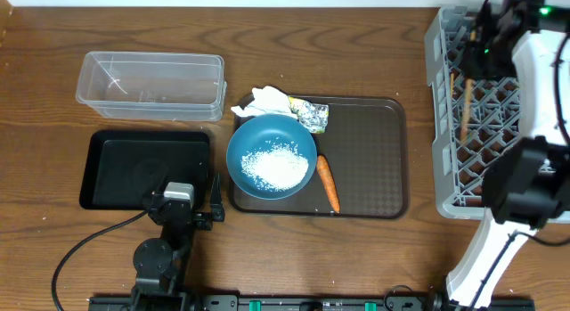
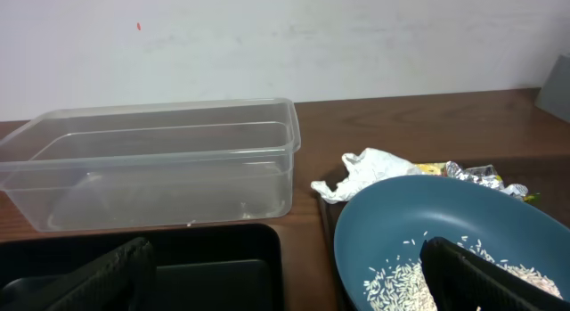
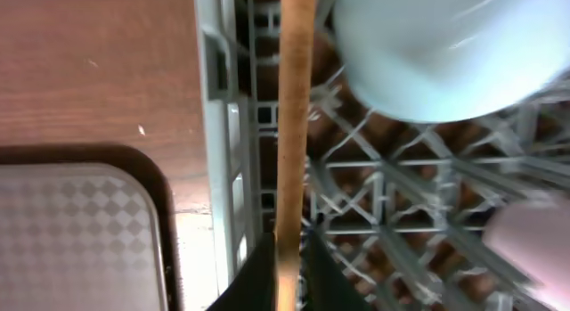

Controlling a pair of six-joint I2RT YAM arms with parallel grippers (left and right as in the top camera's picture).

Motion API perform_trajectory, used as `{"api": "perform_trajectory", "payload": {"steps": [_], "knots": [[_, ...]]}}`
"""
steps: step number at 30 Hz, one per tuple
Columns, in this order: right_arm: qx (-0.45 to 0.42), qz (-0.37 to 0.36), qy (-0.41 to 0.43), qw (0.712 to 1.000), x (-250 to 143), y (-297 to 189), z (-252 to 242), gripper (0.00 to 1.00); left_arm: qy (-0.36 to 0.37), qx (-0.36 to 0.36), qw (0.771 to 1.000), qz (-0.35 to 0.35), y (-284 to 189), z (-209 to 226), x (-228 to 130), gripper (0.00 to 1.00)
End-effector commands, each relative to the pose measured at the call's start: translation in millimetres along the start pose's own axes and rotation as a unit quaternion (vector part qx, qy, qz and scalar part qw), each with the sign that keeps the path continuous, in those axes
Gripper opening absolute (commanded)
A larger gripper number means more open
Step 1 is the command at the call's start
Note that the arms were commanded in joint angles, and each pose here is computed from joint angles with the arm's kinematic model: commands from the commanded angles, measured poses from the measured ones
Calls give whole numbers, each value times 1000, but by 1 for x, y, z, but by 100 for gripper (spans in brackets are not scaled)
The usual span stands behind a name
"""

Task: Sort waste into correct bins and load items into the dishwasher rack

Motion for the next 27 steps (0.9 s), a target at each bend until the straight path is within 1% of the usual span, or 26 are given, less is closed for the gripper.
{"api": "perform_trajectory", "payload": {"steps": [1,2,3,6,10,14,17,19,21,22,23,24,27], "knots": [[13,13,-7,1000,-4,8,3,57,-3,-3,1000,24,1,-1,-15,98],[15,15,-6,1000,-5,8,5,71,-3,-3,1000,24,1,-1,-15,98],[16,16,-4,1000,-5,7,6,79,-3,-3,1000,24,1,-1,-15,98],[31,18,9,999,-7,-4,16,81,-3,-3,1000,24,1,-1,-15,98],[81,10,-1,997,-11,-32,43,78,-3,-3,1000,24,1,-1,-15,98],[150,-7,-26,988,-18,-69,85,77,-3,-3,1000,24,1,-1,-15,98],[212,-2,-52,976,-27,-87,125,78,-3,-3,1000,24,1,-1,-15,98],[239,13,-72,968,-36,-90,152,79,-3,-3,1000,24,1,-1,-15,98],[241,29,-97,965,-46,-85,174,80,-3,-3,1000,24,1,-1,-15,98],[238,38,-112,964,-51,-81,186,82,-3,-3,1000,24,1,-1,-15,98],[235,43,-124,963,-56,-77,195,89,-3,-3,1000,24,1,-1,-15,98],[229,48,-139,962,-61,-71,205,99,-3,-3,1000,24,1,-1,-15,98],[218,52,-178,958,-73,-55,233,99,-3,-3,1000,24,1,-1,-15,98]]}}
Point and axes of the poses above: each gripper's point midway between its finger pads, its own y axis out along the fingers, its own z axis along the line the jaws close on, x = y × z, the point moved 2 cm from there along -y, back along the fingers, and after that the axes turned 1 degree about -y, right-handed, at the moved point
